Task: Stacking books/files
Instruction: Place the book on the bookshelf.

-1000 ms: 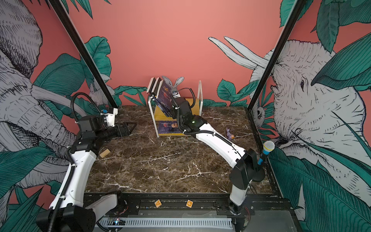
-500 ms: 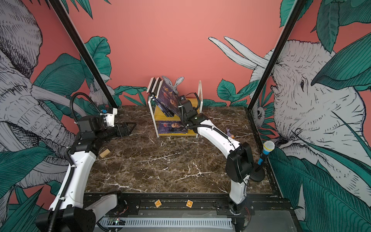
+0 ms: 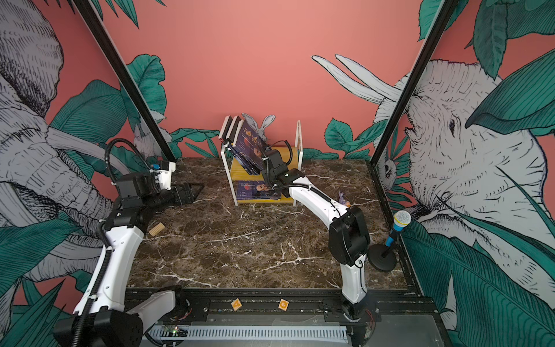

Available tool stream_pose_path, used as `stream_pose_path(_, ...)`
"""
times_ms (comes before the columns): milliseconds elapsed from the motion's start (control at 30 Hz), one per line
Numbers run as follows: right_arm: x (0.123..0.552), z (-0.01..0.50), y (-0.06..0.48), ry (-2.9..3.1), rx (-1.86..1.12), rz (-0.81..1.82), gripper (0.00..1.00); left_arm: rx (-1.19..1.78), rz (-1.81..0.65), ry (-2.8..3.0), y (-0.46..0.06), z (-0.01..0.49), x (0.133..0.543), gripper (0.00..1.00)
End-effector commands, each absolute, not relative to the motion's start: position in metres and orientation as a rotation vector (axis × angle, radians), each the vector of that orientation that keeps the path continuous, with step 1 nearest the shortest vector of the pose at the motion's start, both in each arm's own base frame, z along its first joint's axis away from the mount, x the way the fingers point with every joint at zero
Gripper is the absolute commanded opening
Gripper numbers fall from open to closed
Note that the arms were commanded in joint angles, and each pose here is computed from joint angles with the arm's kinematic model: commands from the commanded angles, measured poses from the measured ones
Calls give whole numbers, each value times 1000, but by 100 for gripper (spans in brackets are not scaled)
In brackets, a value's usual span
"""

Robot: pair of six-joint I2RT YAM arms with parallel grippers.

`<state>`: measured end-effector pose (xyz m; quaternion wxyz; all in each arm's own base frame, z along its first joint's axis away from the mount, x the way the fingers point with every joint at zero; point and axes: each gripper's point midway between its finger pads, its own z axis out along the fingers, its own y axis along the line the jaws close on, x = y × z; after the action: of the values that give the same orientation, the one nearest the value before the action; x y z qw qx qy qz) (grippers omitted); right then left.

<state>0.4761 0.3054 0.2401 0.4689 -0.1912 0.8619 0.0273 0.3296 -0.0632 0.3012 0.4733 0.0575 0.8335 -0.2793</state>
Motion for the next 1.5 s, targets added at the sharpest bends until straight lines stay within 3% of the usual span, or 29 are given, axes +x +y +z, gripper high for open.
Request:
stream_pose_path(0,480,237,326,2112,-464,168,0,165,-679,2022,-65,308,324,99)
stream_pose_path(367,486,244,348,2082,-453,289,0,151,-678,2024,-64,306,326,99)
stream_pose_path(733,489,254,346,2066,-459,236,0,151,-690,2018,-64,308,326,99)
stream_pose_path(900,482,279,316,2029,-402,119,0,164,-666,2024,-63,304,325,99)
stream_pose_path(1100,449,321,299,1948,-356,173,0,52,-493,2068,-36,301,337,99)
stream_pose_path(1300,407,343,287,1905,-368,219,21,69,-293,2115,-12,285,337,99)
stream_pose_path(1467,370,355,248,1885,-353,199,29,125,-165,2145,-1,261,333,99)
